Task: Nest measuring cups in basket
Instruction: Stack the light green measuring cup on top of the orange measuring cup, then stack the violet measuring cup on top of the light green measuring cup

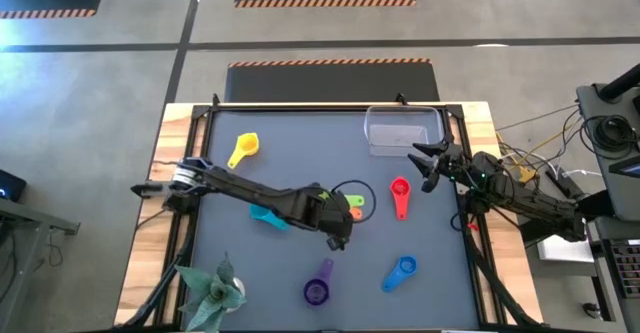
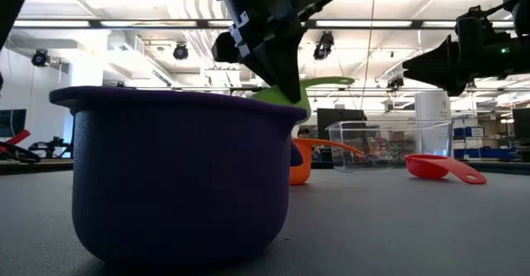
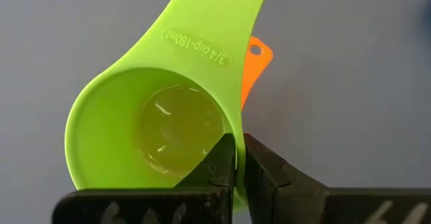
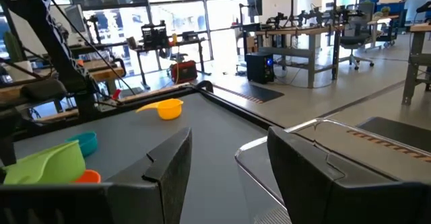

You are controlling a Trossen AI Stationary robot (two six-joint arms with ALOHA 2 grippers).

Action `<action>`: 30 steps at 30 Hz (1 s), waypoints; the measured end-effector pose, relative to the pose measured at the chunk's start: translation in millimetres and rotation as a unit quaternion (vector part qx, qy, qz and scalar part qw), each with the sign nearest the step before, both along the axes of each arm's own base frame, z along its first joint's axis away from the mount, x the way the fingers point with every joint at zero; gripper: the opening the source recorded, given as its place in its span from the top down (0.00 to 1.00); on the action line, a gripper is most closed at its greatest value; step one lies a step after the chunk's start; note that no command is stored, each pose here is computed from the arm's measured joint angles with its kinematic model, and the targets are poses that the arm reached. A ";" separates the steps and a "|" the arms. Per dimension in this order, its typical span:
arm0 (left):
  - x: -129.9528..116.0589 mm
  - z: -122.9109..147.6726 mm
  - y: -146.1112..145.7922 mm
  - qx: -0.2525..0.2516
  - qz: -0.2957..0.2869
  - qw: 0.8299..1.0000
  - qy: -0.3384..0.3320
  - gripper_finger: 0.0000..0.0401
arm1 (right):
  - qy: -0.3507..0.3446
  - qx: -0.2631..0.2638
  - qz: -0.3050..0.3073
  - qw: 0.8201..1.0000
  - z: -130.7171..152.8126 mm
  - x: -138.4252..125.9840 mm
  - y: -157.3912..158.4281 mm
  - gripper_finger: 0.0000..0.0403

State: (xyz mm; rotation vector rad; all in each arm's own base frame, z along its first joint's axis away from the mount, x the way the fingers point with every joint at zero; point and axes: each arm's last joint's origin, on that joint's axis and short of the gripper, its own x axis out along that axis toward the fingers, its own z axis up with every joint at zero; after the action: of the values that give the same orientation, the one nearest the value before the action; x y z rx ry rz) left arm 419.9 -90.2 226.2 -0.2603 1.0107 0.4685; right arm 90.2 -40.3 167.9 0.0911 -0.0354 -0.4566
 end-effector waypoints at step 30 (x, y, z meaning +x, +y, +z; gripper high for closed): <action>-37.0 29.4 9.5 0.240 -0.053 0.968 0.048 0.49 | 0.000 0.000 0.000 1.000 0.0 0.0 0.0 0.55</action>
State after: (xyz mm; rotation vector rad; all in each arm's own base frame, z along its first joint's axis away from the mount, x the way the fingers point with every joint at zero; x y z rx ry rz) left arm 382.9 -80.8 255.6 0.2509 0.9681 0.6163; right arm 90.2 -40.3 167.8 0.0911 -0.0353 -0.4567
